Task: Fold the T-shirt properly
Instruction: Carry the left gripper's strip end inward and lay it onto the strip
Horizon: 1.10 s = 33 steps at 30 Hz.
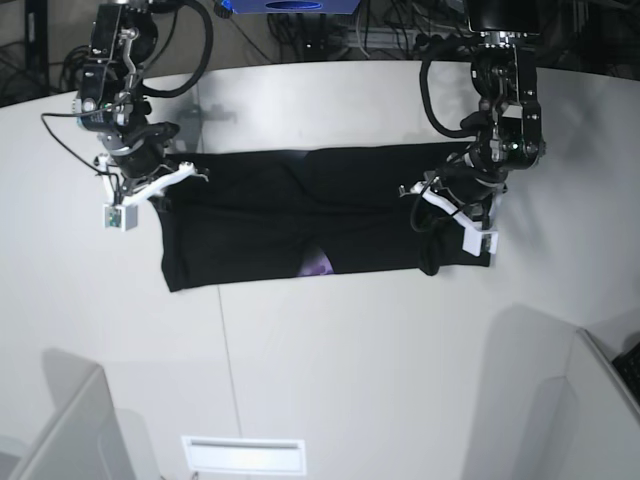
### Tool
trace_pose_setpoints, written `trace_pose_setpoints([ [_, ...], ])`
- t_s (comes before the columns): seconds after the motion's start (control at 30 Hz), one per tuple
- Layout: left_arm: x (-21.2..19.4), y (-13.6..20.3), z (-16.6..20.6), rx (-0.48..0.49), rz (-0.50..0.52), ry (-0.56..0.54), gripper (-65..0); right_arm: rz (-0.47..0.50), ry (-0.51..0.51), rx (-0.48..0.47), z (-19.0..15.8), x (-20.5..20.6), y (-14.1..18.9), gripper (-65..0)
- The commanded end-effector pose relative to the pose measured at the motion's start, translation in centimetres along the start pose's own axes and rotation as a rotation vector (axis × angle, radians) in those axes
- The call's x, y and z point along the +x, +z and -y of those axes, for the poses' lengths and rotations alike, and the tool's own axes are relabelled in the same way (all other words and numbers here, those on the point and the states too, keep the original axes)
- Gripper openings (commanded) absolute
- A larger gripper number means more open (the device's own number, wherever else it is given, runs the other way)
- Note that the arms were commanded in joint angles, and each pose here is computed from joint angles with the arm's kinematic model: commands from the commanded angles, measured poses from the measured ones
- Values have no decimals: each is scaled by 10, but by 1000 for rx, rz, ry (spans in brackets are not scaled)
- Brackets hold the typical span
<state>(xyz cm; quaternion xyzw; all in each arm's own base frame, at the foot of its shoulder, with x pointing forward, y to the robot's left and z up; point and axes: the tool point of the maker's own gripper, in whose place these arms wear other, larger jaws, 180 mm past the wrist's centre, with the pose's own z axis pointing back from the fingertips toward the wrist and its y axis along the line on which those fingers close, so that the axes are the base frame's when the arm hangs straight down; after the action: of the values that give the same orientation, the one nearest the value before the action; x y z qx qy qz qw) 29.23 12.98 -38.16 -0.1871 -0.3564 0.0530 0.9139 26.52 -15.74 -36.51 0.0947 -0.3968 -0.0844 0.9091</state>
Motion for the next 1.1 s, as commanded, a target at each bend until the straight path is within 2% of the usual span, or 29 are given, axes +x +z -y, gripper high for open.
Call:
trace_pose_setpoints([
  [0.0,19,0,13,-40,54,-17,-650,46,7,6,-1,13,2,-650],
  [0.23,18,-9,38,-93,54,1,-650,46,7,6,-1,13,2,-650],
  [0.47,-7,-27,58,-138,-22,8,-650,46,7,6,-1,13,2,-650],
  [0.67,0,-32,74,-171,-6,29,-650,46,8,5,0,13,2,-650],
  [1.07,11,-34,71,-139,11,84,-650,44,8,5,0,12,2,-650],
])
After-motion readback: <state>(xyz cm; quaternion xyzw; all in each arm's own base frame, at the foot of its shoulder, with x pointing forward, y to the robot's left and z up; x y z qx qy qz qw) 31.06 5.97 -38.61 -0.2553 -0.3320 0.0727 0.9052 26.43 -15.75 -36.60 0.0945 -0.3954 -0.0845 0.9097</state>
